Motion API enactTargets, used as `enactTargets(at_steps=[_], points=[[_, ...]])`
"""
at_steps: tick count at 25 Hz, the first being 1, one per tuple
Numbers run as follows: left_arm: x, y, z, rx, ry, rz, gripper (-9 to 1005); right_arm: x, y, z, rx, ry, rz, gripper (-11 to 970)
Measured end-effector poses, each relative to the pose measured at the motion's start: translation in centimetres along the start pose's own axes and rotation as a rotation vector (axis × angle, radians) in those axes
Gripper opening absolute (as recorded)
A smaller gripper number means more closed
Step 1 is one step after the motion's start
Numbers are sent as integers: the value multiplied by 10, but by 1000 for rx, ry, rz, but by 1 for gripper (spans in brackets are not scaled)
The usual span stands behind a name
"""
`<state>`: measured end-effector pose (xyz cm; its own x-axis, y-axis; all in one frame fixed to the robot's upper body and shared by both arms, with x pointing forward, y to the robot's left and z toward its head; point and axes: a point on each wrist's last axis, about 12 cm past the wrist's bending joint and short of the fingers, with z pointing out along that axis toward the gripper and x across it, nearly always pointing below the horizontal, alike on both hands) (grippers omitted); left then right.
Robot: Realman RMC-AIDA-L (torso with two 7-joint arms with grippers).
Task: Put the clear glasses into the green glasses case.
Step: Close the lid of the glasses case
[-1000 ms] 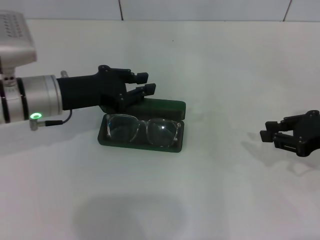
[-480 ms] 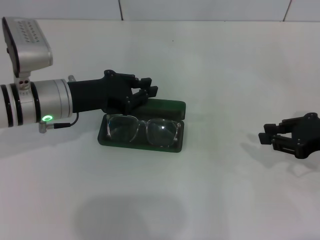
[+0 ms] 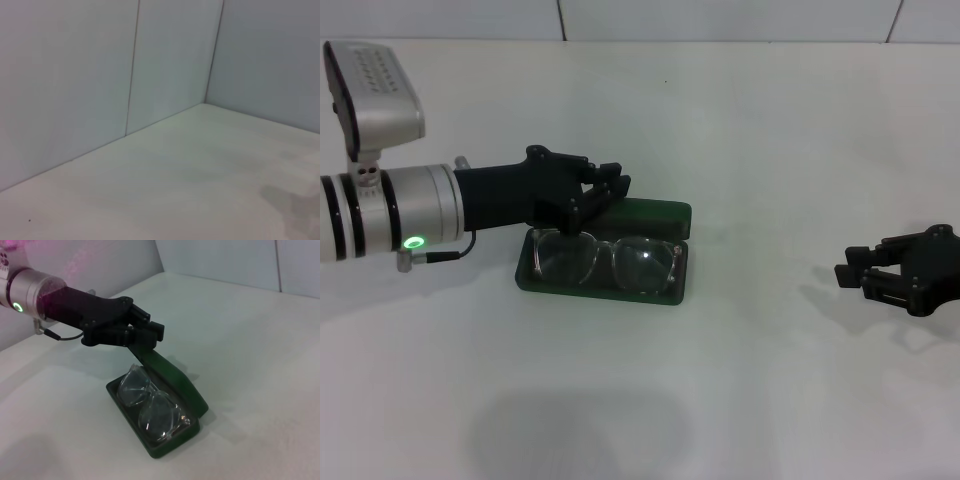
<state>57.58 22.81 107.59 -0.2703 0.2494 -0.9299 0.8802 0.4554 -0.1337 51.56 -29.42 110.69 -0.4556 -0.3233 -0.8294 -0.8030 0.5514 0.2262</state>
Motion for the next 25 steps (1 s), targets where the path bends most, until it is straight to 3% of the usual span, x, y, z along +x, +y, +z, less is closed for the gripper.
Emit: enactTargets(at_steps=[12,25], points=[[9,-4,1,5,14,-8,173,0,1,0,-9,-22,-3,326],[34,-21,-14,44,-3,-27,175,-7,0,3,-15,-29,-27,334]])
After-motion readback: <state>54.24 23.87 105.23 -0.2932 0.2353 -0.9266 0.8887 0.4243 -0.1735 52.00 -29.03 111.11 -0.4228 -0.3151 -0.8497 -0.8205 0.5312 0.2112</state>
